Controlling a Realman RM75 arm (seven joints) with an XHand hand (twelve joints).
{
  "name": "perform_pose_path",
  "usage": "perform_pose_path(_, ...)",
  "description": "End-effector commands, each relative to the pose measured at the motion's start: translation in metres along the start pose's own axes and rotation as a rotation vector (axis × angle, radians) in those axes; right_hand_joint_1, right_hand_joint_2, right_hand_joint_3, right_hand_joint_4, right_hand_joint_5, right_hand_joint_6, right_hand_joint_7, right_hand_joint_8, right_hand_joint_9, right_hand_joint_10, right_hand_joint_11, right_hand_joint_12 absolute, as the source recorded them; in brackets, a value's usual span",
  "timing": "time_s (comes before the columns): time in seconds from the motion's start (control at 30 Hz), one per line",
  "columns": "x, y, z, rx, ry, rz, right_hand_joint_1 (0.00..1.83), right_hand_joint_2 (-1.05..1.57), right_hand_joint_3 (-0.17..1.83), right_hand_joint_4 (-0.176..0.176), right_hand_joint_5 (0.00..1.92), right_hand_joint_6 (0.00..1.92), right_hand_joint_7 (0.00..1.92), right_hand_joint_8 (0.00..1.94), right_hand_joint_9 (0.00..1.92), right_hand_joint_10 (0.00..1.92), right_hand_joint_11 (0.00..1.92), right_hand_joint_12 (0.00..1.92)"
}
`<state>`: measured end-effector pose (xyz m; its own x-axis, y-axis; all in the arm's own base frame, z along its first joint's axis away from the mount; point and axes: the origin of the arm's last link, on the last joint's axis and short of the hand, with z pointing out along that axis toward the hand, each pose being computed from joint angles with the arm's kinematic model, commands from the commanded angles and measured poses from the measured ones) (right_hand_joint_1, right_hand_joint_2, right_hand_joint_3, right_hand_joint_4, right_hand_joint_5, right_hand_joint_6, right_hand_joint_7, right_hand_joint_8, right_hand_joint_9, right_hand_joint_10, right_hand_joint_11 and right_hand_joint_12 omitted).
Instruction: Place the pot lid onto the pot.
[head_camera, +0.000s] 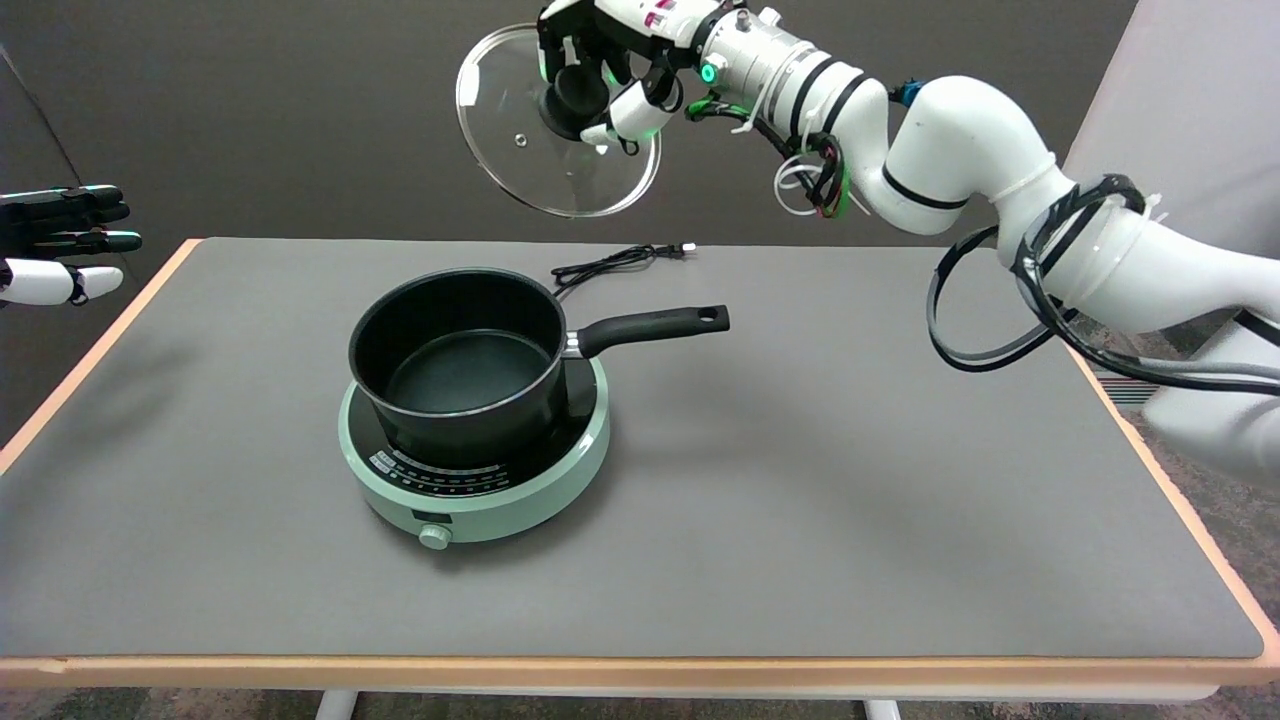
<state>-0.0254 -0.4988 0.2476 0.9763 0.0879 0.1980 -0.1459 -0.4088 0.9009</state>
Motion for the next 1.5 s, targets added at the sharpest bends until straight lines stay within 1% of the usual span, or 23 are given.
perform_pose_path(0.03,0.002,0.02,0.001,-0.054,-0.004,-0.01,1.38,0.74,0.75,0.176,0.68,1.29,0.99,1.22,0.89,1.65,0.74,1.01)
perform_pose_path(0.47,0.008,0.026,-0.002,-0.027,-0.007,-0.015,1.38,0.73,0.75,0.176,0.69,1.29,1.0,1.21,0.9,1.64,0.75,1.02)
perform_pose_path(0.77,0.01,0.025,0.0,-0.055,0.007,-0.014,1.38,0.73,0.75,0.176,0.69,1.29,1.0,1.21,0.9,1.64,0.75,1.02)
perform_pose_path(0.97,0.006,0.025,0.001,-0.117,0.028,-0.022,1.38,0.74,0.74,0.176,0.69,1.29,1.0,1.21,0.9,1.63,0.76,1.02)
perform_pose_path(1.17,0.014,0.031,-0.002,-0.172,0.061,-0.007,1.38,0.74,0.73,0.176,0.7,1.3,1.0,1.2,0.9,1.61,0.76,1.03)
perform_pose_path(1.3,0.024,0.036,-0.01,-0.23,0.097,0.003,1.38,0.74,0.73,0.176,0.7,1.3,1.0,1.2,0.9,1.61,0.76,1.03)
perform_pose_path(1.5,0.029,0.039,-0.023,-0.279,0.123,-0.017,1.38,0.74,0.73,0.176,0.7,1.3,1.0,1.2,0.9,1.61,0.75,1.03)
